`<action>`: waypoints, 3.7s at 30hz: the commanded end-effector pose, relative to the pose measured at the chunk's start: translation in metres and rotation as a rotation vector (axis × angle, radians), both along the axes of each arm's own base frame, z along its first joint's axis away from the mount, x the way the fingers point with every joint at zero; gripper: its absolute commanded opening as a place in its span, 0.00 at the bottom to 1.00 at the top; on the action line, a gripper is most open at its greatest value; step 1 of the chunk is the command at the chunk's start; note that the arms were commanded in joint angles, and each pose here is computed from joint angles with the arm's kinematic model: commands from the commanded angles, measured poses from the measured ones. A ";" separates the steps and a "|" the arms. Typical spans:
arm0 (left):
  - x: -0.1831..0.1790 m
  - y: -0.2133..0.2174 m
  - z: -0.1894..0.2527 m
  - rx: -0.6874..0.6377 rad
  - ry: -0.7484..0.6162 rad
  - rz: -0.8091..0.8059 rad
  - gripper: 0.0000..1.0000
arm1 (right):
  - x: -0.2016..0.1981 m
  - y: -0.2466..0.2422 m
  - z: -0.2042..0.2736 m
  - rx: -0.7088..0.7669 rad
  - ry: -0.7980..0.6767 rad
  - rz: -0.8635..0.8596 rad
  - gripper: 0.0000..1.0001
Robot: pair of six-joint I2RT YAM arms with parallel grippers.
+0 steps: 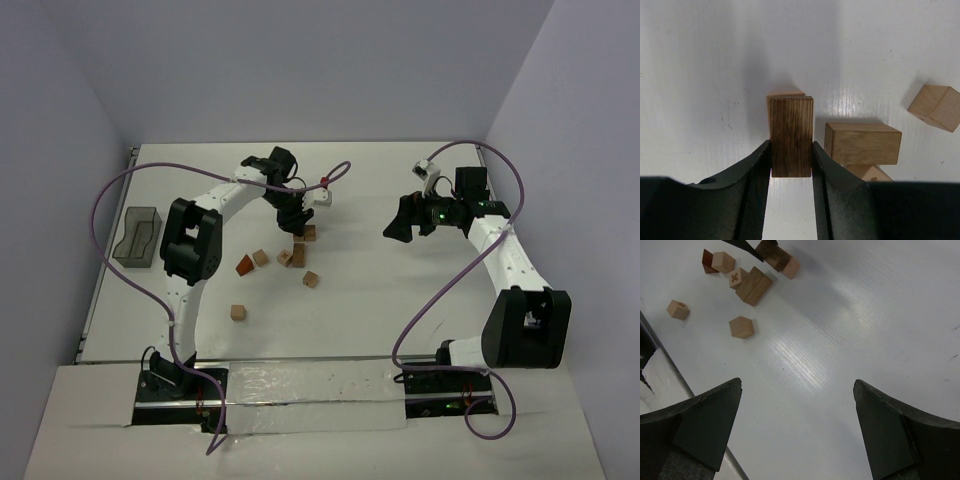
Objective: Build the wood block tower
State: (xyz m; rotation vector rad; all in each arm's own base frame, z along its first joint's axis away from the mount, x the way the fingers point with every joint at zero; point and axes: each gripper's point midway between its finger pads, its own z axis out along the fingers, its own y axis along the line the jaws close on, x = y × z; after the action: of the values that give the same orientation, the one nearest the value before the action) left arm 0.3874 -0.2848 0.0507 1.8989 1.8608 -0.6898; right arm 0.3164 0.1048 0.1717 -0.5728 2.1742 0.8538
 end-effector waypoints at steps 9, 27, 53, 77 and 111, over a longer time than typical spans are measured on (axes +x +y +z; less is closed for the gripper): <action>0.010 -0.006 0.005 -0.003 -0.026 0.016 0.49 | 0.005 0.002 0.012 0.022 -0.051 0.017 1.00; 0.019 -0.003 0.129 -0.191 -0.176 0.074 0.99 | 0.007 0.003 0.024 0.040 -0.078 0.005 1.00; -0.027 0.132 0.042 -0.037 -0.063 0.603 0.67 | -0.002 0.033 0.003 -0.023 -0.062 0.014 1.00; -0.070 0.108 -0.004 0.091 0.088 0.437 0.69 | -0.002 0.031 -0.006 -0.048 -0.052 0.015 1.00; -0.071 0.067 0.014 -0.075 -0.067 -0.288 0.17 | 0.000 0.030 -0.006 -0.061 -0.057 0.030 1.00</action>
State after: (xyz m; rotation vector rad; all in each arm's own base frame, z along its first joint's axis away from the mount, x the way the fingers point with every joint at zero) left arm 0.3390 -0.1991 0.0544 2.0096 1.7271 -0.6345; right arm 0.3115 0.1315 0.1578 -0.6248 2.1837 0.7876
